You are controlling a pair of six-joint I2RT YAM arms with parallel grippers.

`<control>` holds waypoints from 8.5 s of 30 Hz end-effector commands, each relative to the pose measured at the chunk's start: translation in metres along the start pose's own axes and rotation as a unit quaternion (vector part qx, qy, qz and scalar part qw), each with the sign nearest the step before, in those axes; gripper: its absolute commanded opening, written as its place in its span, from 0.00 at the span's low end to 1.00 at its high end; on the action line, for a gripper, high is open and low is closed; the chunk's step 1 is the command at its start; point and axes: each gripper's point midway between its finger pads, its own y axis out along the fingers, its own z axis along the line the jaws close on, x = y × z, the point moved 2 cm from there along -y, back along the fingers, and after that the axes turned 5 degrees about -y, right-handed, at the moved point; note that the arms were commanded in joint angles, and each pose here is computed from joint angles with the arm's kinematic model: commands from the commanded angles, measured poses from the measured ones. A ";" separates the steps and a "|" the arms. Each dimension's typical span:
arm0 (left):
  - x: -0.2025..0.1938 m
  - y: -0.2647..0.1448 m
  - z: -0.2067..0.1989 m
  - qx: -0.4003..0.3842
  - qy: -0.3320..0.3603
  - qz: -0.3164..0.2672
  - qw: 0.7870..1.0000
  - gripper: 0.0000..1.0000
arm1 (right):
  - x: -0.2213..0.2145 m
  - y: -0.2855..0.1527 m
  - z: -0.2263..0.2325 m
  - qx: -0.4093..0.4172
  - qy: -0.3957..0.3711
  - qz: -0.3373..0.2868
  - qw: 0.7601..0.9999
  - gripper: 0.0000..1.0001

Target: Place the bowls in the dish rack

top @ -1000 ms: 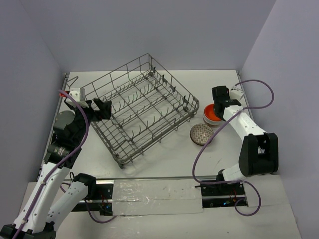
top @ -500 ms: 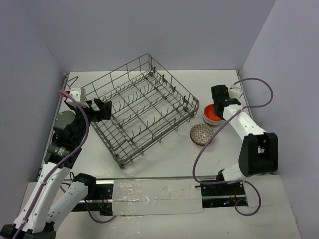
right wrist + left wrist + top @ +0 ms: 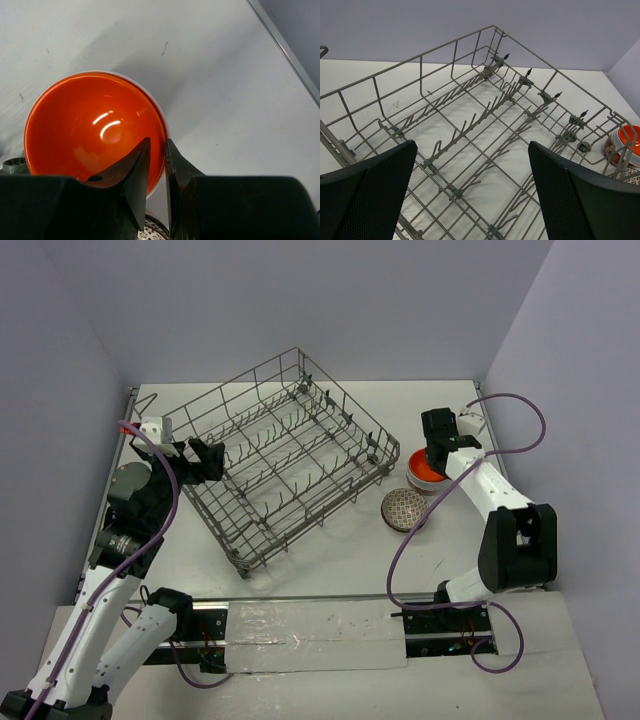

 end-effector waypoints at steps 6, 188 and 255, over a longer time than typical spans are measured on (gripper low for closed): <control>0.007 0.000 -0.006 -0.015 0.001 -0.016 1.000 0.99 | 0.007 0.001 0.006 -0.002 0.006 -0.007 1.000 0.25; -0.186 0.210 -0.399 -0.278 -0.021 0.168 0.946 0.58 | 0.066 -0.097 -0.035 0.142 0.197 -0.190 0.951 0.00; -0.011 0.077 -0.157 -0.150 0.307 -0.034 0.939 0.00 | 0.058 -0.302 0.106 0.535 -0.118 -0.275 0.790 0.62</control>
